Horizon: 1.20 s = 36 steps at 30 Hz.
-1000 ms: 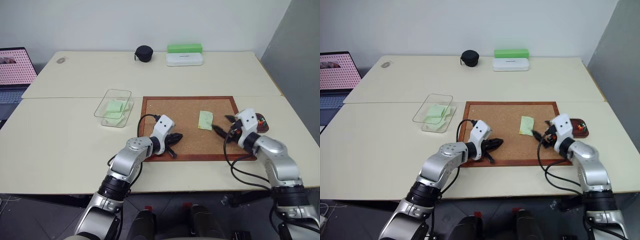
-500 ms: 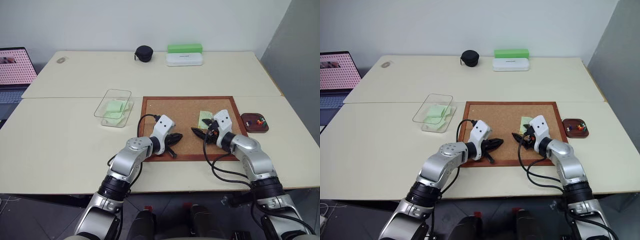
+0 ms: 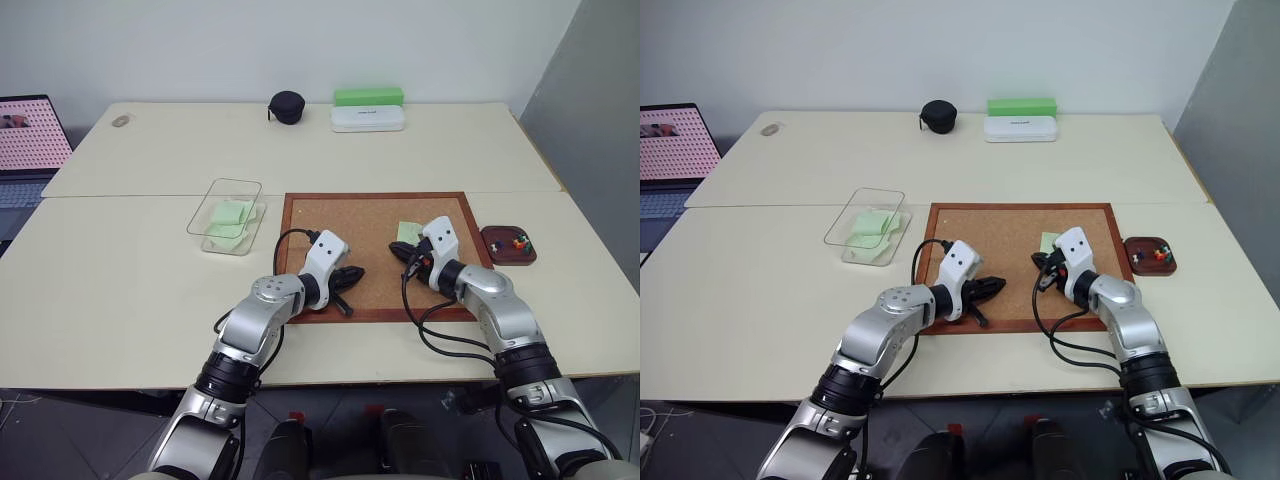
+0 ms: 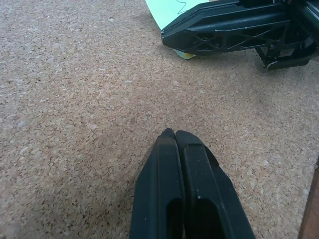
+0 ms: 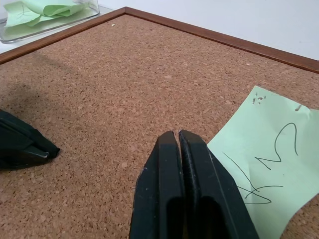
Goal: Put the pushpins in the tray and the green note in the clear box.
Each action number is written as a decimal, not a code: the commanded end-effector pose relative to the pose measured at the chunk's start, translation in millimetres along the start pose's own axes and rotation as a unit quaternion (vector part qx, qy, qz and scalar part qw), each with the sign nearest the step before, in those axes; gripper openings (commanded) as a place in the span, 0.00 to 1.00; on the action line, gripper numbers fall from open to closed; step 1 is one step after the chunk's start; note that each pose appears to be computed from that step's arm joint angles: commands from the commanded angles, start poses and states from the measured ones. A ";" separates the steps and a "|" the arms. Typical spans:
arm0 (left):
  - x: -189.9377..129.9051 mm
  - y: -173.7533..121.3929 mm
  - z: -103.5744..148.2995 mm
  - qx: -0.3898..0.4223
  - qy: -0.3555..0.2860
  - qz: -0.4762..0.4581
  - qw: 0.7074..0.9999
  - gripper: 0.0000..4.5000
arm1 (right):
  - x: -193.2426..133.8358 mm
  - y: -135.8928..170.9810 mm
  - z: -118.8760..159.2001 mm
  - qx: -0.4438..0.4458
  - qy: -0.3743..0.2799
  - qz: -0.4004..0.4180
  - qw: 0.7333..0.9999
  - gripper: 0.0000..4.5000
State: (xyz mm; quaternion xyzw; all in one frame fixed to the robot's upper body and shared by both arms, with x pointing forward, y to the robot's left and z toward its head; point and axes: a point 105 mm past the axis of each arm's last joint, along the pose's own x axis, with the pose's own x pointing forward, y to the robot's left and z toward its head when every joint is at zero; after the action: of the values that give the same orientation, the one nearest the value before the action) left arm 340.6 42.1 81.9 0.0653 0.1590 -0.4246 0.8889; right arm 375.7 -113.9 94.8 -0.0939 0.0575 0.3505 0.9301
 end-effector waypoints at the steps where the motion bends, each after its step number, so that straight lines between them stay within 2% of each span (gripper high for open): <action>1: -3.7 8.2 -13.1 -0.010 0.024 0.022 0.999 0.00 | -1.1 2.5 5.0 -0.020 -0.009 0.014 1.000 0.02; 3: -3.4 8.2 -12.9 -0.010 0.023 0.022 0.999 0.00 | -2.3 0.6 7.2 -0.022 -0.015 0.010 1.000 0.02; 9: -3.9 8.1 -13.3 -0.011 0.024 0.022 0.999 0.00 | -8.1 -6.0 42.4 -0.049 -0.073 -0.005 0.996 0.02; 14: -3.2 6.9 -13.6 -0.012 0.024 0.020 0.999 0.00 | -15.6 -5.2 64.5 -0.076 -0.097 -0.002 0.992 0.02; 21: -1.4 5.7 -11.1 -0.012 0.019 0.018 1.000 0.00 | -22.3 -1.4 69.3 -0.116 -0.090 0.008 0.989 0.02; 25: -0.1 9.7 4.4 -0.019 -0.022 0.031 0.999 0.00 | -24.0 -2.0 69.4 -0.157 -0.083 0.008 0.984 0.02; 26: -0.2 9.7 10.5 -0.030 -0.038 0.029 0.998 0.00 | -24.4 -2.5 70.1 -0.162 -0.084 0.007 0.983 0.02; 31: -5.1 2.9 52.1 -0.204 -0.147 -0.022 0.968 0.18 | -25.5 -2.8 75.1 -0.158 -0.094 0.003 0.983 0.00; 36: -20.2 -6.7 88.9 -0.384 -0.234 -0.121 0.885 0.39 | -25.1 -0.7 76.6 -0.155 -0.098 0.002 0.983 0.00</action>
State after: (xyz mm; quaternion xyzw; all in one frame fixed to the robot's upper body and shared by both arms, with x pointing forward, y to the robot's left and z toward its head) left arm 350.2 29.7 141.8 -0.3276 0.1297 -0.4102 0.8412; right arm 364.7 -117.8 157.5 -0.1992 -0.0560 0.3631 0.9085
